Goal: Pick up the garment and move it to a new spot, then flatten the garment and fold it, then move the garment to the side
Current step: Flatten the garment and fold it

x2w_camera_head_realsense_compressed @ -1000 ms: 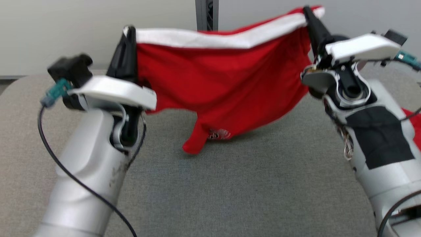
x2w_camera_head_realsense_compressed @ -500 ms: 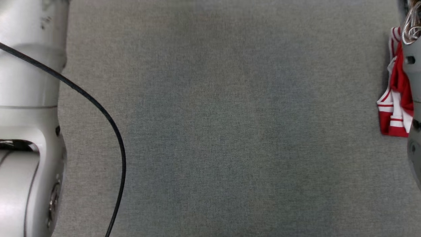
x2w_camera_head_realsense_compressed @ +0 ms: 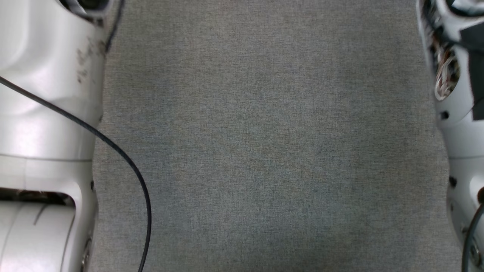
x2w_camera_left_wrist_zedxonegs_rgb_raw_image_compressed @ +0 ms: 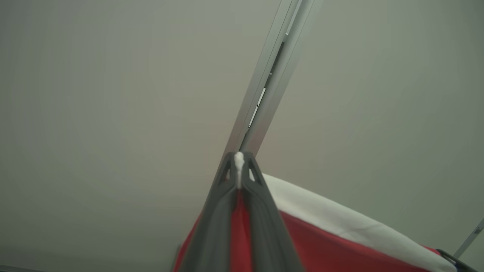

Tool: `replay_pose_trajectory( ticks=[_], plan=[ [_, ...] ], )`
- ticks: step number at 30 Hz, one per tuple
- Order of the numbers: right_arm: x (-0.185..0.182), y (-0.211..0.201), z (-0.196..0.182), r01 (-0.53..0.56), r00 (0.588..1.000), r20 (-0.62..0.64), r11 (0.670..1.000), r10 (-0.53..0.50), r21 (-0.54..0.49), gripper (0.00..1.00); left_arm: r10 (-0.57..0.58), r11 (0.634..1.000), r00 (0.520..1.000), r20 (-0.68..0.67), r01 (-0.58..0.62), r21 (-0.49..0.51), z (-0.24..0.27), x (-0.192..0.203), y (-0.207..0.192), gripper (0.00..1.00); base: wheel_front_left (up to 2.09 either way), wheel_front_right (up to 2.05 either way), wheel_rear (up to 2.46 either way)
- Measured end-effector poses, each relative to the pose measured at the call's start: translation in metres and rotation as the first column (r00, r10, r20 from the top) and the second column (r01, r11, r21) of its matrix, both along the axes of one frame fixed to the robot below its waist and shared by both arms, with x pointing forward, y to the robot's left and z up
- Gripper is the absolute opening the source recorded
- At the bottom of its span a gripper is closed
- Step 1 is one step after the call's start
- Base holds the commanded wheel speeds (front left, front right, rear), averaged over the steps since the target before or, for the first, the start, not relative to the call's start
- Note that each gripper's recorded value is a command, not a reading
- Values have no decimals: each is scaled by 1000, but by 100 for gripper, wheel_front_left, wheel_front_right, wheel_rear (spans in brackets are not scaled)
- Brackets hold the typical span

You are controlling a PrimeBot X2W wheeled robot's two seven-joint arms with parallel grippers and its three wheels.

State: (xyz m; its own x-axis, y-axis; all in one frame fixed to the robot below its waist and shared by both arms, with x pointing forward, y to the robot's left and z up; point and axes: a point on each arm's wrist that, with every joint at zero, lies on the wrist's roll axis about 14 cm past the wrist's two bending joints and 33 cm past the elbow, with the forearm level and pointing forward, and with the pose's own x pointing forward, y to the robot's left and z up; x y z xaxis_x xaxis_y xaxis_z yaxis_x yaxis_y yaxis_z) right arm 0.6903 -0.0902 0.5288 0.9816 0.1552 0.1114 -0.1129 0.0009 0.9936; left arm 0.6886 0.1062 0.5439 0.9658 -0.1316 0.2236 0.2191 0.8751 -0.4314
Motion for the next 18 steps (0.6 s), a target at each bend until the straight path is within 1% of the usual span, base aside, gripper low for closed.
replay_pose_trajectory(
  ticks=[7, 11, 13, 15, 17, 18],
  plan=[
    [-30, 1, -45, -26, 992, -125, 1000, 25, -4, 0, -26, 999, 993, -113, 30, 34, -41, -30, -1, 0, 0, 0, 0],
    [-53, -1, -59, -33, 984, -175, 999, 32, -8, 0, -44, 996, 987, -155, 55, 72, -54, -53, -3, 0, 0, 0, 0],
    [-66, -1, -64, -46, 979, -197, 999, 42, -14, 0, -54, 990, 981, -184, 77, 122, -63, -68, -5, 0, 0, 0, 0],
    [-80, 1, -70, -68, 973, -222, 997, 59, -30, 0, -89, 960, 975, -205, 138, 242, -73, -86, -16, 0, 0, 0, 0],
    [-94, 1, -76, -78, 966, -250, 996, 66, -40, 0, -94, 951, 967, -238, 158, 265, -82, -101, -16, 0, 0, 0, 0],
    [-94, 1, -76, -78, 966, -250, 996, 66, -40, 0, -94, 951, 967, -238, 158, 265, -82, -101, -16, 0, 0, 0, 0]
  ],
)
